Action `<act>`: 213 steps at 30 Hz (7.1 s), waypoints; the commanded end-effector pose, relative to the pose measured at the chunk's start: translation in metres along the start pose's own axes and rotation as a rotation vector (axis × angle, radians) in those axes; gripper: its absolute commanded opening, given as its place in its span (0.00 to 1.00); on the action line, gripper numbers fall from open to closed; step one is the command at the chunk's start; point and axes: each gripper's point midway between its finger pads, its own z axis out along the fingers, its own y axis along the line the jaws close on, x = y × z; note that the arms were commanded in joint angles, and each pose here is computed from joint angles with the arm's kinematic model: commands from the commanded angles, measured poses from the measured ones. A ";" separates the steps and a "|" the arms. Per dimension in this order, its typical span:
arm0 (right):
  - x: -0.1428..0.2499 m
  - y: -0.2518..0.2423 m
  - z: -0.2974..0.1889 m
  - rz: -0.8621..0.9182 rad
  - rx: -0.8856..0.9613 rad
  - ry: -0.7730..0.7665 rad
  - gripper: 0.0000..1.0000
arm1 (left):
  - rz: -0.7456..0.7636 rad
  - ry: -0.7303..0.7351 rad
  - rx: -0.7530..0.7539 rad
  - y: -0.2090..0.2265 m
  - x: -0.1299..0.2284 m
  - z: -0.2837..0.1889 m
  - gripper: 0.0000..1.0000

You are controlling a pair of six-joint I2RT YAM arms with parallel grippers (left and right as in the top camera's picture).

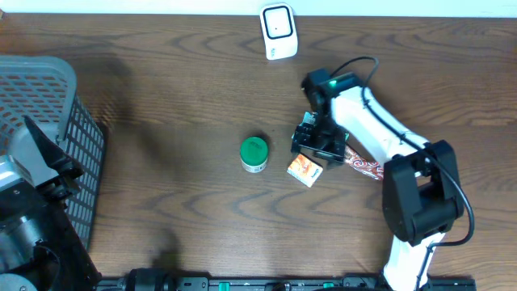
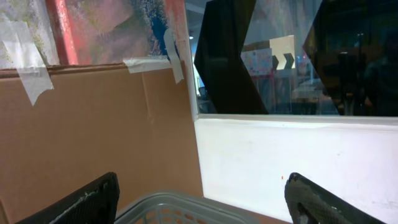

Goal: Scan the item barcode

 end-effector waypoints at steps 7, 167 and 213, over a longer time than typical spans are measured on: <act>-0.029 -0.019 -0.004 0.079 0.184 -0.216 0.29 | -0.010 -0.005 0.007 0.000 -0.001 -0.002 0.85; 0.013 0.018 0.047 -0.085 0.122 -0.056 0.99 | 0.069 0.047 0.075 -0.022 0.018 0.012 0.85; 0.064 0.012 0.095 -0.205 -0.071 0.203 0.62 | 0.072 0.054 0.077 -0.022 0.020 0.012 0.85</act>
